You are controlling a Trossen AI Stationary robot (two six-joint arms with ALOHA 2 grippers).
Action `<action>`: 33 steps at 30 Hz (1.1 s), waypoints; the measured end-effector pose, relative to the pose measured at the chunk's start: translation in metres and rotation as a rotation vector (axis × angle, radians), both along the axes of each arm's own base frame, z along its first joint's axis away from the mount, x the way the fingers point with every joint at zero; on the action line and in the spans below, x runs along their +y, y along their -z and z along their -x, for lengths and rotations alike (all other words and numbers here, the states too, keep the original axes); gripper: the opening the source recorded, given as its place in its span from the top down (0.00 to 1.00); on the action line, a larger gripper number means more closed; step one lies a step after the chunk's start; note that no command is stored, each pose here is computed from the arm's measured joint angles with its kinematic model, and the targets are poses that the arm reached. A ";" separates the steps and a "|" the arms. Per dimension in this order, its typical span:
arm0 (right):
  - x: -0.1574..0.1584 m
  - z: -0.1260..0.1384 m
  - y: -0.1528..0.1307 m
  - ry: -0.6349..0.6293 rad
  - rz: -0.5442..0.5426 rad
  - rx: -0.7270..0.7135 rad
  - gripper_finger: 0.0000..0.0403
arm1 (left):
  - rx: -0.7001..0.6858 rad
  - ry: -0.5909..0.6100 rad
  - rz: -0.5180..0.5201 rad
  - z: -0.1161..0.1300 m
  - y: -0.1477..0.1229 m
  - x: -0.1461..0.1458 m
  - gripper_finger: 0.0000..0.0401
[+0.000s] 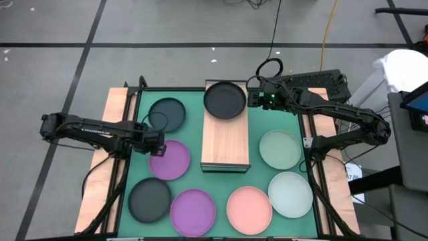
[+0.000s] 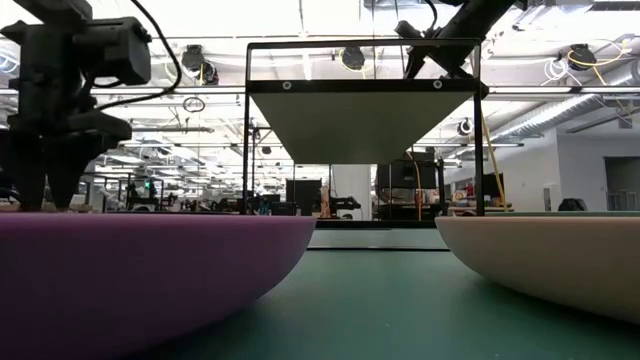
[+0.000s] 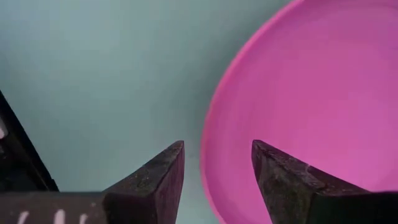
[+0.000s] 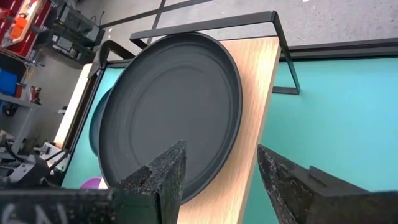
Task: Place and stack plates onto a shelf
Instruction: Put the top purple plate on the shelf
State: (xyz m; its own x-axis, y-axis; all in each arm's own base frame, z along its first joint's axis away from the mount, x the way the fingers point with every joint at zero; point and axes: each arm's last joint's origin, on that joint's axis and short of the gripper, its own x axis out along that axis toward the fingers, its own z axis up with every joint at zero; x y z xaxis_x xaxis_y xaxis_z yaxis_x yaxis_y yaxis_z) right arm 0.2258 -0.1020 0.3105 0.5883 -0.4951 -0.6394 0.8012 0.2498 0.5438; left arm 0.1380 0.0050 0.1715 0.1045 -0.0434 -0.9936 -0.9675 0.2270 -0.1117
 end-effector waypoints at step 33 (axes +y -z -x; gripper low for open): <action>0.001 0.002 0.002 -0.015 0.001 0.037 0.55 | -0.045 0.051 0.085 0.005 0.022 0.004 0.97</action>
State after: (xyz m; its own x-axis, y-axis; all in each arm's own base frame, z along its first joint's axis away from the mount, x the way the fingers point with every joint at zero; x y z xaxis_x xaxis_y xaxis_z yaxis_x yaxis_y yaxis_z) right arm 0.2242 -0.1012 0.3084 0.5720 -0.4871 -0.6599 0.8166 0.2629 0.5138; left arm 0.1335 0.0093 0.1494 0.1447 -0.1337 -0.9804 -0.9484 0.2640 -0.1759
